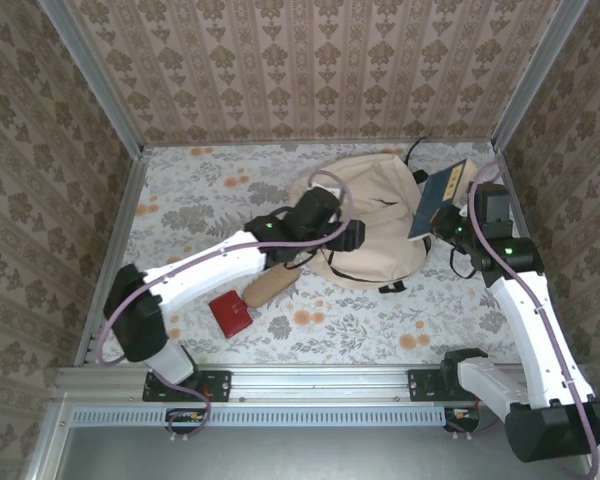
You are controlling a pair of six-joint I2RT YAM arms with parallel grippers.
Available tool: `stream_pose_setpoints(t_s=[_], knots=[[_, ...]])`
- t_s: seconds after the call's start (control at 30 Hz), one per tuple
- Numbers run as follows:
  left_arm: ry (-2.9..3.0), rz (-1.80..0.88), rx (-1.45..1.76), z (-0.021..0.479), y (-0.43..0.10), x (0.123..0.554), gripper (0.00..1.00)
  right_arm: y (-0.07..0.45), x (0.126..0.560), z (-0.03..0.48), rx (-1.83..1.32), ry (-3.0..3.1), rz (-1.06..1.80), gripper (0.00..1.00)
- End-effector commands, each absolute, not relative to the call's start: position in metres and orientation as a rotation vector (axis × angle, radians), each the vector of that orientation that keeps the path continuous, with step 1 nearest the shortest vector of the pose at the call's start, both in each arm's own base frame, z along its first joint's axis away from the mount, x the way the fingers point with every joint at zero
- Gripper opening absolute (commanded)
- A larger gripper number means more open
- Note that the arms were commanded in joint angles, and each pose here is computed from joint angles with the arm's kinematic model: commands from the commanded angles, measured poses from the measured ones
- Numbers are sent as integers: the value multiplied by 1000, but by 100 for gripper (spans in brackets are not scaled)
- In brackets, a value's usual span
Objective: Pack the student bag
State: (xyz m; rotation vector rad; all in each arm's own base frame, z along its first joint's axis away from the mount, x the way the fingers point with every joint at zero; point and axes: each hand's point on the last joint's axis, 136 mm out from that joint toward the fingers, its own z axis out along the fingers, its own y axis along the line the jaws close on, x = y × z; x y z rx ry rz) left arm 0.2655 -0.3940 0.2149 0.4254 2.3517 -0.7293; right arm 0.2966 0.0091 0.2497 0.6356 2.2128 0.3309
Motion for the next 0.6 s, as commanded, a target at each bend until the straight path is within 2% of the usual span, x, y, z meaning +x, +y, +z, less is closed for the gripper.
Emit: stream_pose_setpoints(t_s=[0.0,0.3,0.57], knots=[[2428,-706,567,187,-419,251,79,-8,283,243,650,2236,270,5],[2521,-704,859,122,-498,228,70,-27,274,225,747,2232,283,5],[2577,-574,907,76,-516,235,60,-28,273,217,760,2251,283,5]])
